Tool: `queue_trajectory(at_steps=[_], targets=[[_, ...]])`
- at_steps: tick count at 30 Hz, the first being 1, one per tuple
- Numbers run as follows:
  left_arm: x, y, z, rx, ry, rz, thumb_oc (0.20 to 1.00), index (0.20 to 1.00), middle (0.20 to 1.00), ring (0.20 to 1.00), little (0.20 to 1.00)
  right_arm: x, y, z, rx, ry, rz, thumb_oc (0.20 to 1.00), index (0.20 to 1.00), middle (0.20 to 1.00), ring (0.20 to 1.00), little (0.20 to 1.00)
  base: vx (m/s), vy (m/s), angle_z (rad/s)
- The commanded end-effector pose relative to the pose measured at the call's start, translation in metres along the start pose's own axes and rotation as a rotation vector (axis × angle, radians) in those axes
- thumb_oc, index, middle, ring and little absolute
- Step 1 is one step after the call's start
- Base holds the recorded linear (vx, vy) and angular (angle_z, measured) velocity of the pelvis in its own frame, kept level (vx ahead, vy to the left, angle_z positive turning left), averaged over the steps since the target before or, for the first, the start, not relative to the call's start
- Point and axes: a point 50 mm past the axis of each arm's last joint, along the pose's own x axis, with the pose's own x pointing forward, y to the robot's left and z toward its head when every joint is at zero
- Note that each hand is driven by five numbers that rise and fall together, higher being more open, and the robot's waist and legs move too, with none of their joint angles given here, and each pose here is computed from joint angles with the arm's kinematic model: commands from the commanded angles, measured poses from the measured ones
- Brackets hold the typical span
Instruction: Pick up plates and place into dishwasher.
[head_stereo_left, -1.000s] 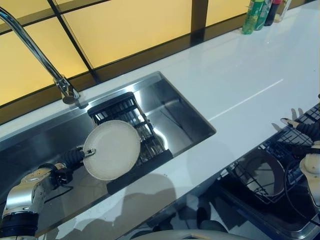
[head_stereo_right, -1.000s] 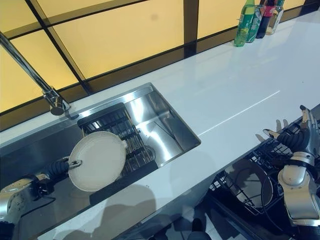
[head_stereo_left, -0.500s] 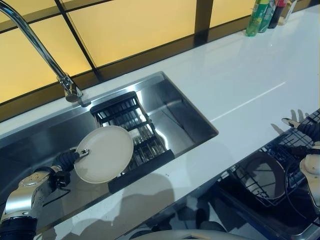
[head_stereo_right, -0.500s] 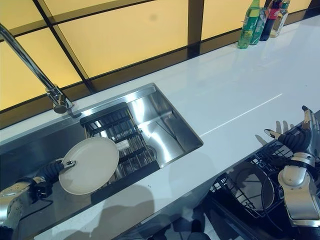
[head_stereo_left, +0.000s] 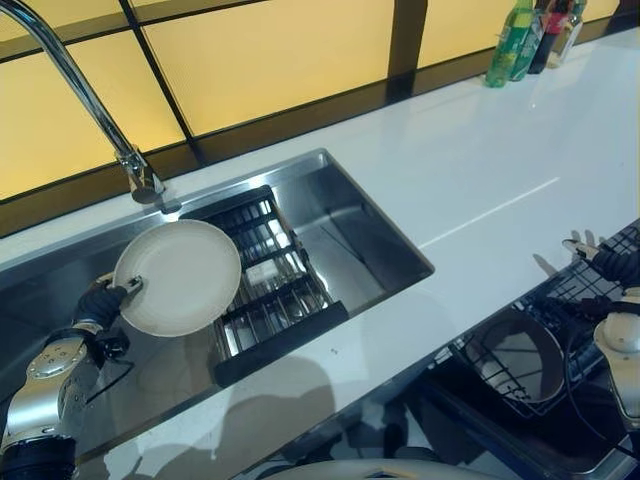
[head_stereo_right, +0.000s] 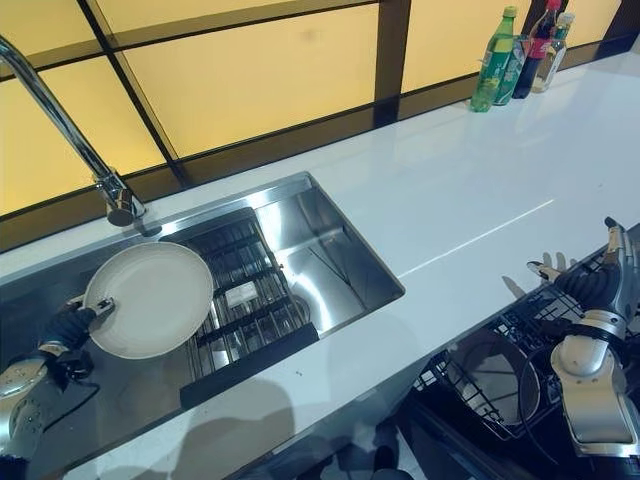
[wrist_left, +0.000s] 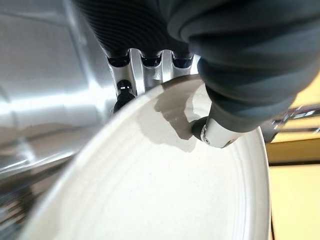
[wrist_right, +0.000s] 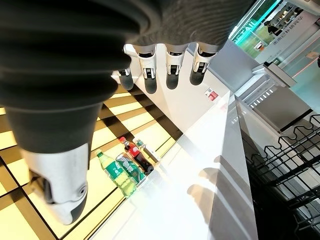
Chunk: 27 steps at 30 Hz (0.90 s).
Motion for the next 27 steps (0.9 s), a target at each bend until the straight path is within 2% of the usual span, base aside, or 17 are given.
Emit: queue_trajectory(at_steps=[1,10,15,19,22,27], targets=[[0.000,0.012,0.045,-0.014,-0.228,0.076,0.200,0.200,0.200,0.200,0.200,0.007,-0.020,0.021,0.048,-0.118,-0.121,1.000,1.000,1.000,1.000,1.000,0.00,0.000,0.00],[-0.002,0.008,0.060,-0.034,-0.325,0.081,0.200,0.200,0.200,0.200,0.200,0.009,-0.028,0.021,0.085,-0.095,-0.237,1.000,1.000,1.000,1.000,1.000,0.00,0.000,0.00],[-0.003,0.001,0.072,-0.036,-0.402,0.074,0.200,0.200,0.200,0.200,0.200,0.012,-0.041,0.030,0.123,-0.119,-0.427,1.000,1.000,1.000,1.000,1.000,0.00,0.000,0.00],[-0.006,-0.013,0.091,-0.050,-0.514,0.044,0.200,0.200,0.200,0.200,0.200,0.015,-0.055,0.056,0.191,-0.238,-0.569,1.000,1.000,1.000,1.000,1.000,0.00,0.000,0.00],[-0.010,-0.026,0.111,-0.041,-0.636,0.016,0.200,0.200,0.200,0.200,0.200,0.016,-0.052,0.085,0.245,-0.379,-0.481,1.000,1.000,1.000,1.000,1.000,0.00,0.000,0.00],[-0.024,-0.063,0.134,0.002,-0.819,-0.153,0.200,0.200,0.200,0.200,0.200,0.007,-0.023,0.125,0.406,-0.560,-0.131,1.000,1.000,1.000,1.000,1.000,0.00,0.000,0.00]])
